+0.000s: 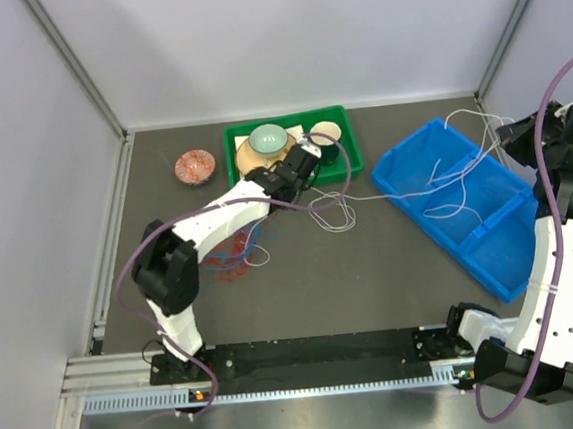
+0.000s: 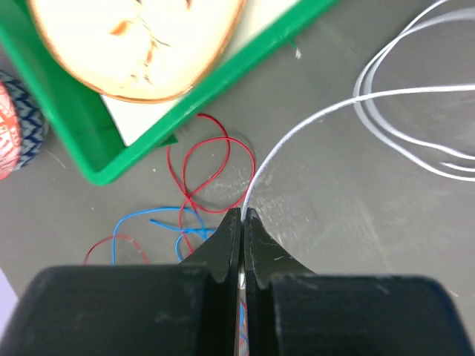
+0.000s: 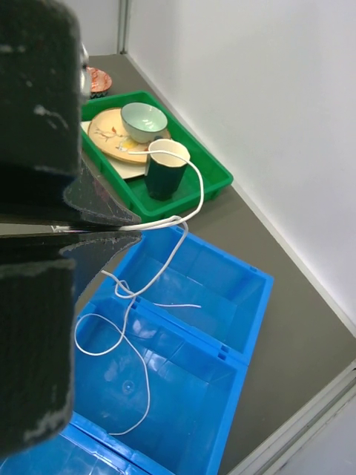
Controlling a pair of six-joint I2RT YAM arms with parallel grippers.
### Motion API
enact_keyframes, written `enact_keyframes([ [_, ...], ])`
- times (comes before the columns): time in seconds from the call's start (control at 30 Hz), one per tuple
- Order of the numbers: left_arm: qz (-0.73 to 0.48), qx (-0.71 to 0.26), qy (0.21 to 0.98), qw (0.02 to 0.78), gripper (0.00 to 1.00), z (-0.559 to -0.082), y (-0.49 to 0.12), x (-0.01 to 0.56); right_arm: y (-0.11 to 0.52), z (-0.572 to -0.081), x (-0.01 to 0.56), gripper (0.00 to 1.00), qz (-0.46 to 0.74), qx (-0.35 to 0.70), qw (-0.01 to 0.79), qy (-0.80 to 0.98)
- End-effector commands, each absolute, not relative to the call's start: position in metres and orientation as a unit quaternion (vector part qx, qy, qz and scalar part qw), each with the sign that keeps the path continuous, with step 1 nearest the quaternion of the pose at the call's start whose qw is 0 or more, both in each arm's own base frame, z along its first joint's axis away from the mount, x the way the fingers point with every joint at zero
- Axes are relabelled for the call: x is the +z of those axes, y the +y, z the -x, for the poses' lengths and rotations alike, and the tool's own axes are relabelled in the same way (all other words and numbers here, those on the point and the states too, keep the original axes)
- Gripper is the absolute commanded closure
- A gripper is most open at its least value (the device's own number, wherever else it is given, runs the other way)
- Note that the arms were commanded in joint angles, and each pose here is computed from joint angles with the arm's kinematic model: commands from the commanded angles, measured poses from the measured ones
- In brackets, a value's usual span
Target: Untangle the cables
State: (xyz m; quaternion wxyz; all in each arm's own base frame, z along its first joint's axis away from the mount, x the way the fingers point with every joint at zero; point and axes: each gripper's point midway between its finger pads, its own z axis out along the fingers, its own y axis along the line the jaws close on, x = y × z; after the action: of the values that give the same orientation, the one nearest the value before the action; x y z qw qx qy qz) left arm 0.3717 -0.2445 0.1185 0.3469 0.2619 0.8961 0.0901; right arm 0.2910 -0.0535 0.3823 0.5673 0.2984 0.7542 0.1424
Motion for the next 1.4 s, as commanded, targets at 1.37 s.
enact_keyframes([
  [1.37,-0.215,-0.476,0.784,0.336,1.00,-0.298,-0.446,0.282,0.009,-0.280,0.312,1.00,-0.195,0.206,0.506,0.815],
])
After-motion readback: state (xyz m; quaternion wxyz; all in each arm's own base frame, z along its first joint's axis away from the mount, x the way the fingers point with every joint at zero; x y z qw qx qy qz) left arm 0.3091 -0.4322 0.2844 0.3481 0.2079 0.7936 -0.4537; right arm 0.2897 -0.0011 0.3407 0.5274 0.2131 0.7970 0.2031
